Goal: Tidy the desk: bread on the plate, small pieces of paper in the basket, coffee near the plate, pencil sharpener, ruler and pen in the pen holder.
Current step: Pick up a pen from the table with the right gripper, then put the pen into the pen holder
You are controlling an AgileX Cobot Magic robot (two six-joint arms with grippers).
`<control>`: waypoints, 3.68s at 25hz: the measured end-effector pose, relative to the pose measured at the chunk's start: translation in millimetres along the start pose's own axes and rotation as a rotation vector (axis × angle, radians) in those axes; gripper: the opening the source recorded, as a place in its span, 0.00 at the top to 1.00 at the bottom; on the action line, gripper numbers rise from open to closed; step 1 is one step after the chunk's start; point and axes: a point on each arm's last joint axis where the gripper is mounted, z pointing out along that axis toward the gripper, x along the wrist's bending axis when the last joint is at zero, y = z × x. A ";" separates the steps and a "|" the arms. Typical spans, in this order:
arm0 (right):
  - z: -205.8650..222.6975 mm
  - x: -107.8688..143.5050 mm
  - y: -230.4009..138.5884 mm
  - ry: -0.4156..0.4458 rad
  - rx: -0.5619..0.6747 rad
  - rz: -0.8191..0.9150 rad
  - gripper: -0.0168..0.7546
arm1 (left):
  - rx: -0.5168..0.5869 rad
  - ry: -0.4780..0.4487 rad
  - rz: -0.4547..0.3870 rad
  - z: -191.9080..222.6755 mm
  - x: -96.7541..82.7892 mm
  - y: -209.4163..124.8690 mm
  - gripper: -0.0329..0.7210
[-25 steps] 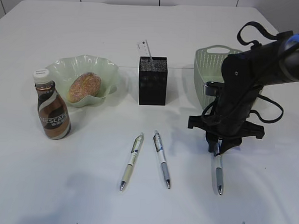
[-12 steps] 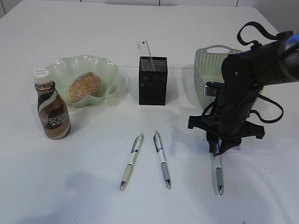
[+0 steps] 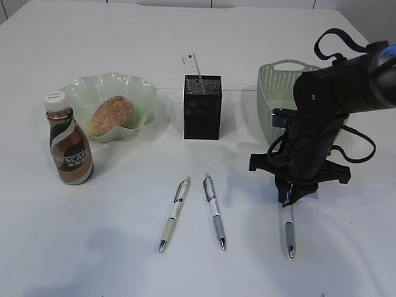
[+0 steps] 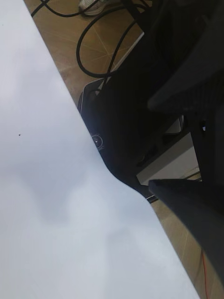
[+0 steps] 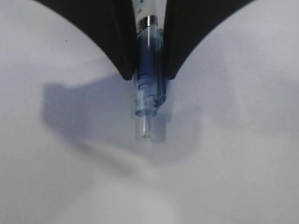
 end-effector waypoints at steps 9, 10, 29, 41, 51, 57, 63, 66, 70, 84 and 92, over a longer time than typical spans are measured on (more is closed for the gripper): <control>-0.3 0.1 0.2 0.000 0.000 -0.004 0.79 | 0.000 0.000 0.000 0.0 0.0 0.0 0.52; -0.3 0.1 0.2 0.000 0.000 -0.004 0.79 | 0.000 0.000 0.000 0.0 0.0 0.0 0.52; -34.2 -0.4 4.7 0.017 -0.062 -0.086 0.79 | 0.000 -0.001 -0.001 0.0 -0.1 0.0 0.52; -115.4 16.2 44.4 0.095 -0.242 -0.093 0.79 | 0.000 -0.001 -0.001 0.0 -0.1 0.0 0.52; -162.5 36.7 70.1 0.210 -0.517 -0.198 0.79 | 0.000 -0.001 -0.001 0.0 -0.1 0.0 0.52; -176.6 57.4 77.7 0.315 -0.734 -0.245 0.79 | 0.000 -0.001 -0.001 0.0 -0.1 0.0 0.52; -188.1 70.1 89.8 0.422 -0.963 -0.249 0.79 | 0.000 -0.001 -0.001 0.0 -0.1 0.0 0.52; -173.0 75.8 96.9 0.437 -0.994 -0.251 0.79 | 0.000 -0.001 -0.001 0.0 -0.1 0.0 0.52; -155.2 80.4 102.2 0.442 -0.997 -0.253 0.79 | 0.000 0.000 0.000 0.0 0.0 0.0 0.52; -113.2 93.6 116.1 0.495 -1.094 -0.256 0.80 | -0.033 0.001 0.000 0.0 0.1 3.0 0.52; -86.8 98.4 119.0 0.497 -1.090 -0.264 0.80 | -0.060 0.001 0.000 -0.2 0.1 5.4 0.52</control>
